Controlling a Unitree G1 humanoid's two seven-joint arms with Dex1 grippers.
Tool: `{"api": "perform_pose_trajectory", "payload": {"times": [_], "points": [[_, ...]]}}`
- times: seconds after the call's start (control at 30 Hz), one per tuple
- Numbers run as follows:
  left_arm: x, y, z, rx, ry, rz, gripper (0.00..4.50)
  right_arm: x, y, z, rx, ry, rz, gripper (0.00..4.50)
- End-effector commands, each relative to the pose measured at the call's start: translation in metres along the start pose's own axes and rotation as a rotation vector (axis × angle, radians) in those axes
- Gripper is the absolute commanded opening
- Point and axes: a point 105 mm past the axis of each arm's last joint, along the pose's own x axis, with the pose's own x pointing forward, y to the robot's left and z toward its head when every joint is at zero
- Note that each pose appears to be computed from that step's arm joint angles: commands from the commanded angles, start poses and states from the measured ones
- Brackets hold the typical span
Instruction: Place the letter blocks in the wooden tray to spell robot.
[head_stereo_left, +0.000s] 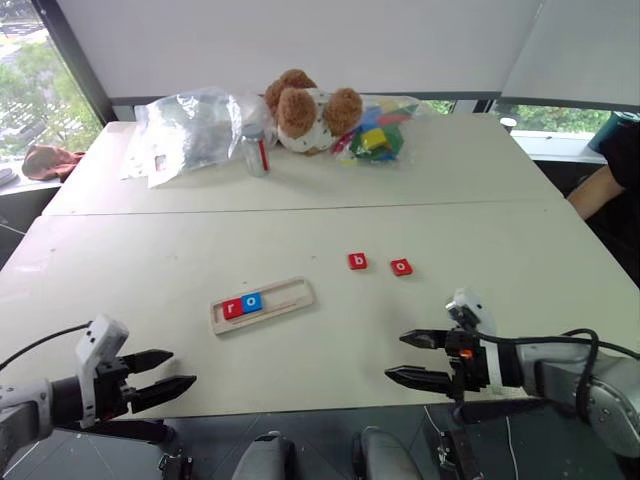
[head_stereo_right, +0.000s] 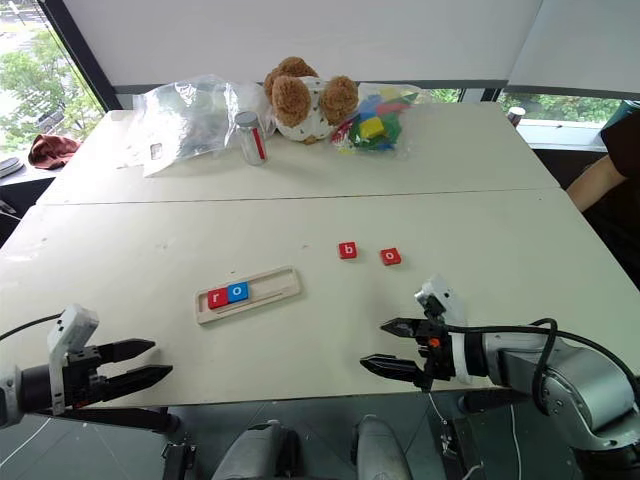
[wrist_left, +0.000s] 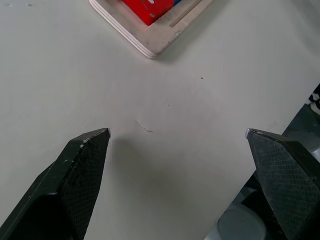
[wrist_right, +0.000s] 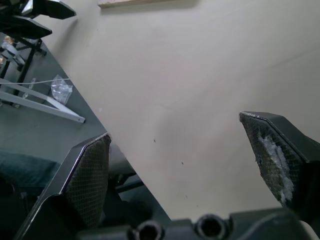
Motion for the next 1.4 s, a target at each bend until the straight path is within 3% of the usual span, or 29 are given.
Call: {"api": "perform_pose_trajectory", "payload": {"times": [0.03,0.43,0.73,0.87,1.0,1.17,1.4], "points": [[-0.007,-0.001,0.009,0.034,-0.03,0.025,4.5,0.002,-0.001,0.003,-0.02,-0.014,0.009,4.46],[-0.009,-0.003,0.005,0.027,-0.044,0.053,4.5,0.005,-0.012,0.006,-0.044,-0.005,0.0,4.46],[-0.022,0.024,0.015,0.135,-0.066,0.171,4.5,0.001,-0.043,0.02,-0.115,-0.037,-0.153,4.46],[0.006,0.012,0.057,0.293,-0.113,0.021,4.5,0.0,-0.043,0.048,-0.179,-0.09,-0.135,4.46],[0.032,0.013,0.084,0.468,-0.114,-0.045,4.5,0.015,-0.035,0.071,-0.24,-0.126,-0.087,4.46],[0.053,0.017,0.083,0.622,-0.056,-0.151,4.5,0.028,-0.014,0.069,-0.274,-0.087,0.027,4.46],[0.07,0.029,0.074,0.703,-0.009,-0.221,4.5,0.034,-0.001,0.061,-0.273,-0.062,0.064,4.46]]}}
